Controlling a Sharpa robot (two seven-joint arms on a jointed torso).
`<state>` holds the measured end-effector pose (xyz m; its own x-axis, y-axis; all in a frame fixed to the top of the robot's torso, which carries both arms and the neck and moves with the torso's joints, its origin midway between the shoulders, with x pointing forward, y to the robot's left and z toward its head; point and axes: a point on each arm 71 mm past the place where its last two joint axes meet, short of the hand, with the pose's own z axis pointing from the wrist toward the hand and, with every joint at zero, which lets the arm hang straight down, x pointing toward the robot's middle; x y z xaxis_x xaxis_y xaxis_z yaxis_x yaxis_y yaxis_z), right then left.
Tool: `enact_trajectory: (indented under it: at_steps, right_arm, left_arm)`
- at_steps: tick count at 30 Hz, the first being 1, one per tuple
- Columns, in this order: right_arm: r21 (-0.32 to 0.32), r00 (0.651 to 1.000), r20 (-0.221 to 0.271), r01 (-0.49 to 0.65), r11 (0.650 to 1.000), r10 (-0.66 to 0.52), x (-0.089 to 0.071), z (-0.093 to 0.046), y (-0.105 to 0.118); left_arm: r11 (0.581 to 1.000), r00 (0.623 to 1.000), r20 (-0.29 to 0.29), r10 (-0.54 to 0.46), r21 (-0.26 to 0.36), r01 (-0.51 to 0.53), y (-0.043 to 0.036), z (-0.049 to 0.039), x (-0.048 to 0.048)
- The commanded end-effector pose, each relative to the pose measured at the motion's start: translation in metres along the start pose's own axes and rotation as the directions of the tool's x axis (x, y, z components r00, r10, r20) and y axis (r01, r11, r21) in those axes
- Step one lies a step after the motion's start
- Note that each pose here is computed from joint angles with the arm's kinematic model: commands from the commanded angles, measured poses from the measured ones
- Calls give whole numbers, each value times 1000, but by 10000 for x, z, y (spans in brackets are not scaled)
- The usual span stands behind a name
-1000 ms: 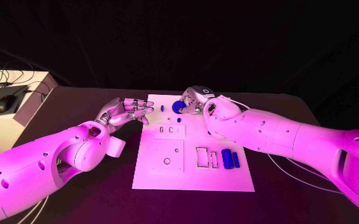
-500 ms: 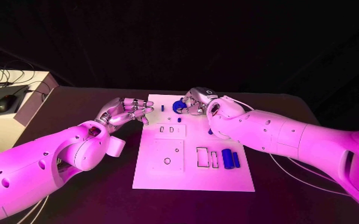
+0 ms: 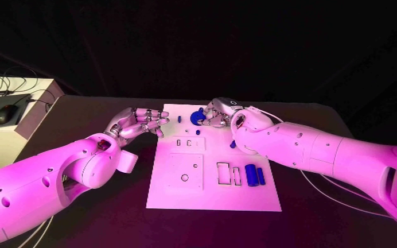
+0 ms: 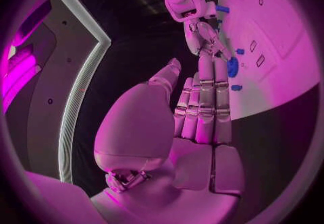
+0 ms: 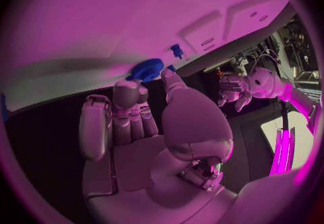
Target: Assemble the parts on the task board
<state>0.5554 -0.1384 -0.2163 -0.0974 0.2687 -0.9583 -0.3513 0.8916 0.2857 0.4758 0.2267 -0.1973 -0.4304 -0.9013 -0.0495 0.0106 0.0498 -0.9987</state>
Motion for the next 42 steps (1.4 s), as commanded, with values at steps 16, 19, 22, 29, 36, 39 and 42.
enact_trajectory:
  at_steps: [16, 19, 22, 29, 36, 39, 42]
  right_arm:
    - [-24, 997, 76, -21, 999, 23, -76, -152, -100]
    - [-37, 992, 118, -45, 998, 49, -142, -219, -148]
    - [-53, 987, 133, -87, 995, 94, -222, -293, -228]
    - [-22, 946, 86, -311, 950, 311, -430, -493, -606]
    - [3, 941, 84, -328, 945, 327, -646, -642, -1095]
    - [20, 947, 87, -311, 950, 308, -714, -705, -1304]
    - [35, 954, 89, -290, 956, 286, -755, -745, -1443]
  left_arm:
    - [1000, 1000, -13, -1, 6, 1, -10, 2, 12]
    - [1000, 1000, -12, 0, 7, 0, -10, -1, 8]
    - [1000, 1000, -11, 0, 9, 0, -13, -5, 3]
    - [1000, 1000, -6, 2, 18, -2, -23, -15, -5]
    - [1000, 1000, -6, 3, 21, -3, -27, -19, -4]
    - [1000, 1000, -6, 2, 21, -2, -25, -17, -5]
    - [1000, 1000, -6, 2, 21, -2, -21, -13, -5]
